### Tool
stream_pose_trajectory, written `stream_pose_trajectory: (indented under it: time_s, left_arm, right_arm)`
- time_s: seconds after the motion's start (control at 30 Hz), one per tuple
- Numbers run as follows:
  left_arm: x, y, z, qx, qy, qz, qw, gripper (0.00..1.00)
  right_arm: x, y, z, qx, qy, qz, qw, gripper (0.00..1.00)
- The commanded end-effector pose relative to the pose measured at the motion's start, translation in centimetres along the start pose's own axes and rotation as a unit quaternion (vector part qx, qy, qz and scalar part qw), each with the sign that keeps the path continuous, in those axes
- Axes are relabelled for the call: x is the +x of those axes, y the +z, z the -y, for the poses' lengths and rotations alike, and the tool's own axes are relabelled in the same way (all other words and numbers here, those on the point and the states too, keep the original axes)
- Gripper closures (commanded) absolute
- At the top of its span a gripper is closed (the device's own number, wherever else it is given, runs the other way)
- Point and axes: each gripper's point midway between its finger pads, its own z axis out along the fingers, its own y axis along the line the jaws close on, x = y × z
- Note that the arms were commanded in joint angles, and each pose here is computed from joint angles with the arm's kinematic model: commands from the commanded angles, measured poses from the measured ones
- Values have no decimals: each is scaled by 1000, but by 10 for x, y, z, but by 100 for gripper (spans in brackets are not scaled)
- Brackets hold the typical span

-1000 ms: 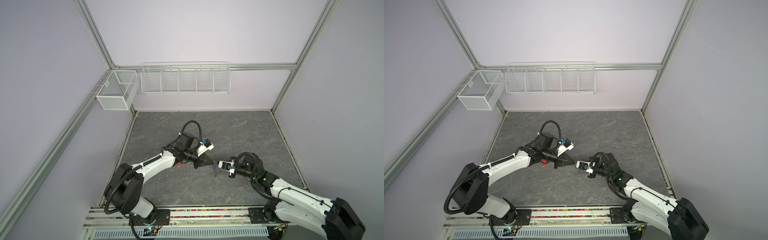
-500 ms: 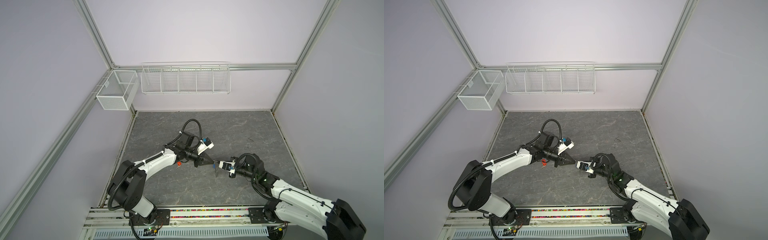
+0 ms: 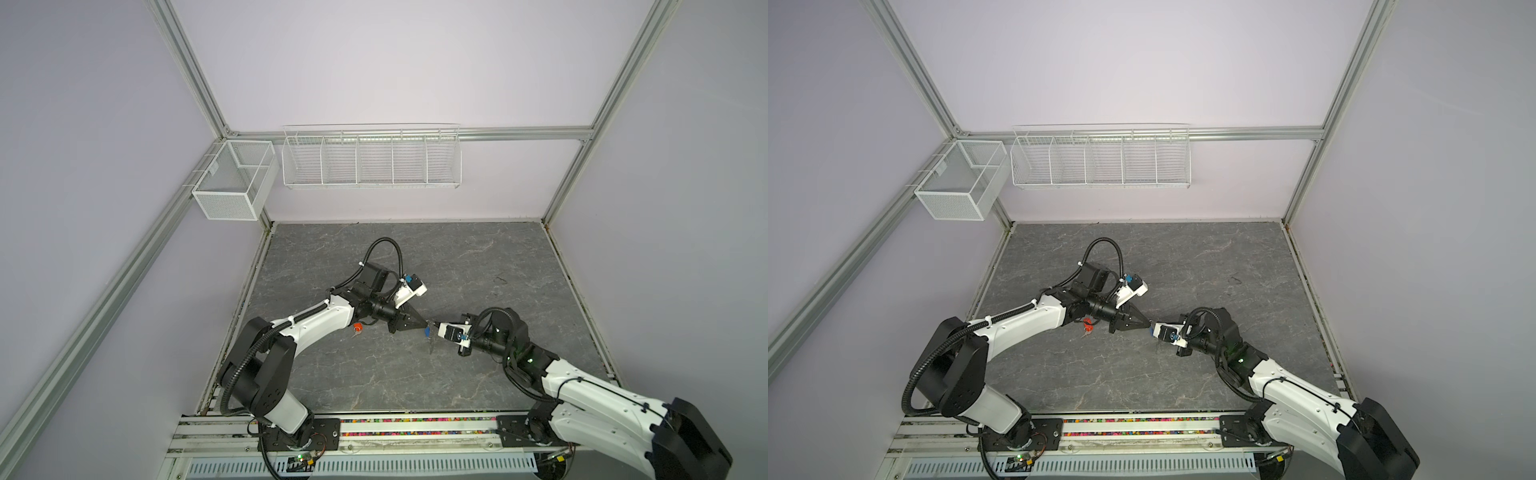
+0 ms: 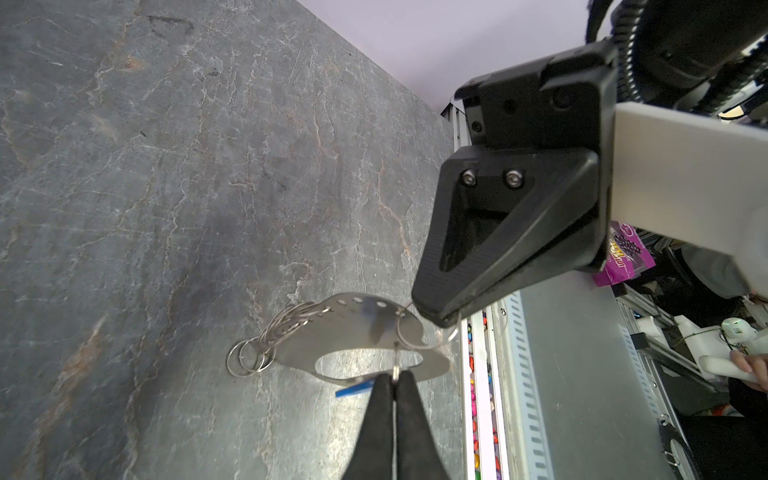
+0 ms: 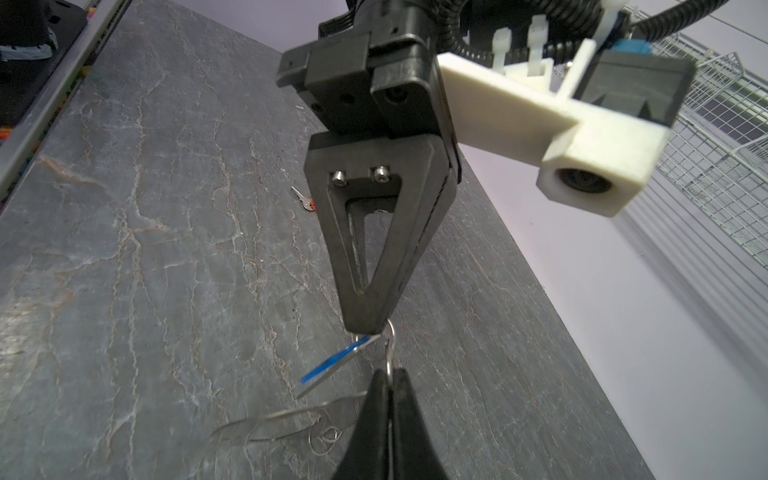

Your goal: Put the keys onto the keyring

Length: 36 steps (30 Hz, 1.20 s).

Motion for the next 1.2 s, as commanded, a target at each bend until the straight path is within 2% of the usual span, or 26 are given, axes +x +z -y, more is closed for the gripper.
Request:
stream_pose_trajectory:
  time_s: [0.0,0.4,0.77,1.17]
  left_arm:
    - [-13,-3,7,18,8,12,1000,100]
    - [-7,-7,19,24,30,-1,999,100]
    - [-24,-3,16,37,45,20,998,100]
    - [-17,5,12,60,11,12,998,100]
  right_arm:
    - [-1,0,-1,-1,-10,9,1000,93]
    - [2,0,5,7,2,5,1000,93]
    - [0,1,1,-9,1,7,1000,93]
    - [-6,-5,3,4,-4,24,1000,93]
